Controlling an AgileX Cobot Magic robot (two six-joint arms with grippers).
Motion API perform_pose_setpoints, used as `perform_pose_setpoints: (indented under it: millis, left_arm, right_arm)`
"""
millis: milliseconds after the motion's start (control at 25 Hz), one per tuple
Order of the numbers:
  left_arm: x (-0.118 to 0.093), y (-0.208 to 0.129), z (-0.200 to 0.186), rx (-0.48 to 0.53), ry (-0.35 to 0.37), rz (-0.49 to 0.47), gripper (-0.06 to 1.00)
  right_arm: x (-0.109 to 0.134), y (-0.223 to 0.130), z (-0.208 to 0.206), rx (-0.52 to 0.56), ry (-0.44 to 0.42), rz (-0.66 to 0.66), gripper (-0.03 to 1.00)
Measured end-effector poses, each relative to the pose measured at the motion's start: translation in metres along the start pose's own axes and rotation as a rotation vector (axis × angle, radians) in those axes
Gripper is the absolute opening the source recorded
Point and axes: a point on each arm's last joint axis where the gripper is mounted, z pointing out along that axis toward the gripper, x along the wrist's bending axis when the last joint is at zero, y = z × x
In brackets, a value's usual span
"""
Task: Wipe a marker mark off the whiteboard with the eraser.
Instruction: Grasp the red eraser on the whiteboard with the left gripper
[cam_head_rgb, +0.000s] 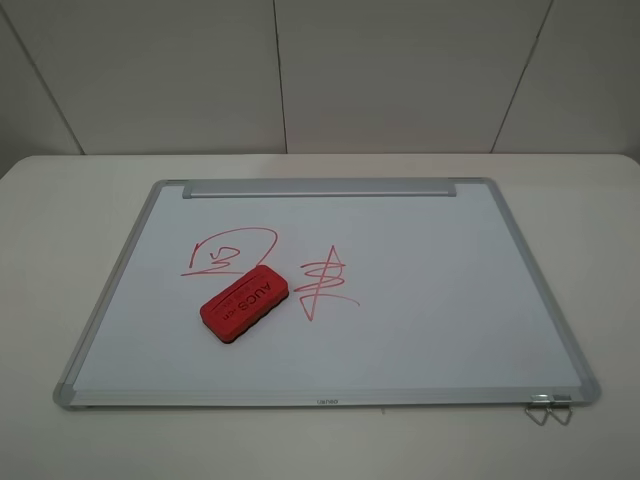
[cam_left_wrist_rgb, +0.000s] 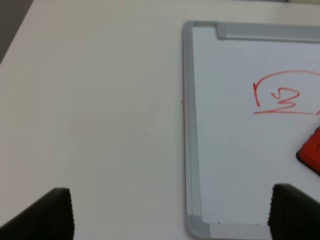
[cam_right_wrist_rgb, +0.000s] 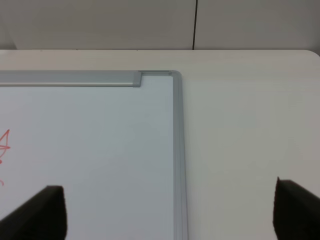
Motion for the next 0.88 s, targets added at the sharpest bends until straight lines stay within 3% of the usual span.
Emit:
perform_pose_setpoints:
  millis: [160,200,400,640,880]
  left_arm:
    - [-0.004,0.016,0.034,0.231,-0.032,0.105,0.77]
    - [-0.004,0.016,0.034,0.231,-0.032,0.105,0.77]
    - [-0.022,0.052,0.087,0.396,-0.202,0.189,0.77]
    - [-0.035,0.085,0.171,0.549,-0.298,0.271,0.77]
    - [-0.086,0.081,0.24,0.642,-0.414,0.451,0.77]
  right_arm:
    - [0.0,0.0,0.0,0.0,0.0,0.0,0.71]
    - [0.0,0.0,0.0,0.0,0.0,0.0,0.71]
    - [0.0,0.0,0.0,0.0,0.0,0.0,0.71]
    - [0.0,0.0,0.0,0.0,0.0,0.0,0.71]
    - [0.0,0.0,0.0,0.0,0.0,0.0,0.71]
